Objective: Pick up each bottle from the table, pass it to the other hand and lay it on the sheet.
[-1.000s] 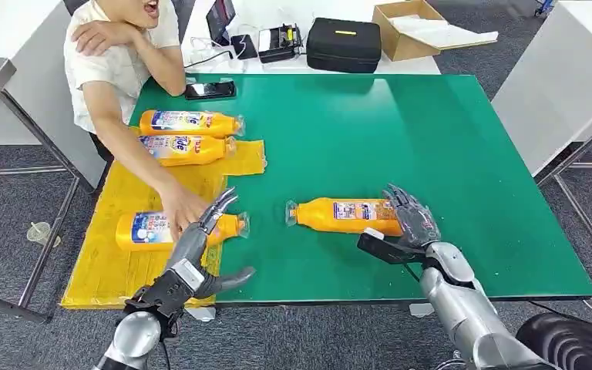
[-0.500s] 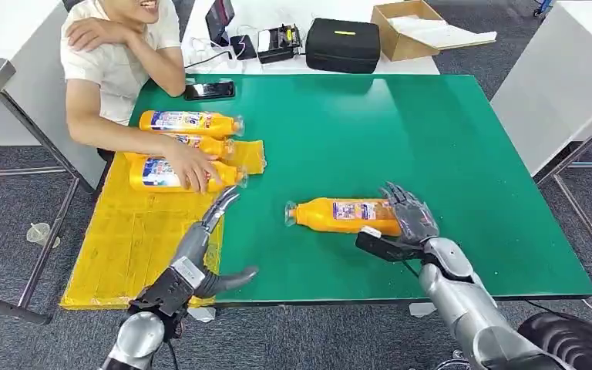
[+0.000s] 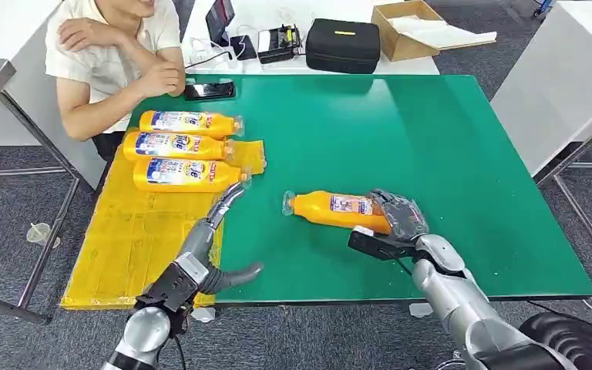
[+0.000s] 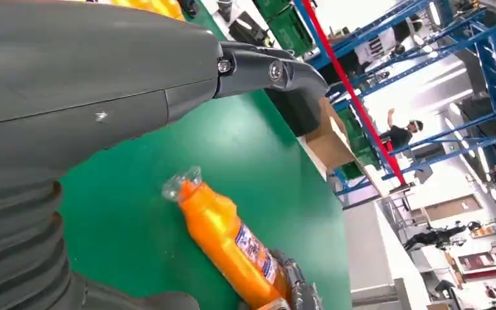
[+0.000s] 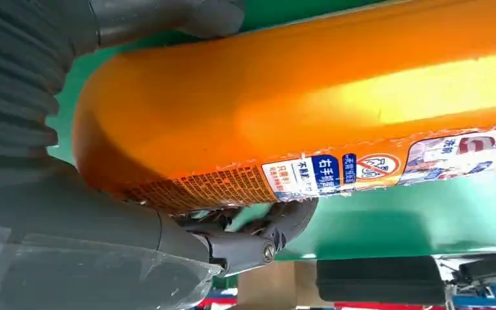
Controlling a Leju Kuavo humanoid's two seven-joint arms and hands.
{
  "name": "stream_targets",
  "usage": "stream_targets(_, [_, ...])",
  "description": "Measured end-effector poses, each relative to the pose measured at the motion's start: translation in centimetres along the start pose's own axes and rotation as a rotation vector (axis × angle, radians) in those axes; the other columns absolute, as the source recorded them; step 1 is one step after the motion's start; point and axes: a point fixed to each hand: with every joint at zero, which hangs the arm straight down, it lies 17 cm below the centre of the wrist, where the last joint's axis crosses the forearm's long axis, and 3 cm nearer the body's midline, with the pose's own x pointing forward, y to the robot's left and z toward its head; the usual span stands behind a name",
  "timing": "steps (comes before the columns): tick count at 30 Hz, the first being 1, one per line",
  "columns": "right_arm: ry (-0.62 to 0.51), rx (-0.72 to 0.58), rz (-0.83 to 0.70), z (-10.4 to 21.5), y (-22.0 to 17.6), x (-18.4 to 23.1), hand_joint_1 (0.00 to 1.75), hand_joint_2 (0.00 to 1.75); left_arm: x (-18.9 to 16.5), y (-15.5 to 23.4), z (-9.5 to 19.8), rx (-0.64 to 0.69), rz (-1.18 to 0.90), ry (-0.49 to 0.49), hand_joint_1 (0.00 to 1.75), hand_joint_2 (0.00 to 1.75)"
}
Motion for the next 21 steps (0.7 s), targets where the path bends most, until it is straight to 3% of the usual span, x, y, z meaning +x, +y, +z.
stream_targets(16, [-0.043, 0.087, -0.124, 0.4, 1.4, 0.7, 1.75, 1.75, -0.9, -0.8, 0.1, -0.013, 0.140, 0.028, 0.00, 1.75])
stream_targets(21, [-0.176, -0.004, -0.366, 1.2, 1.3, 4.4, 1.75, 1.75, -0.9, -0.2, -0.4, 0.077, 0.313, 0.049, 0.00, 1.75])
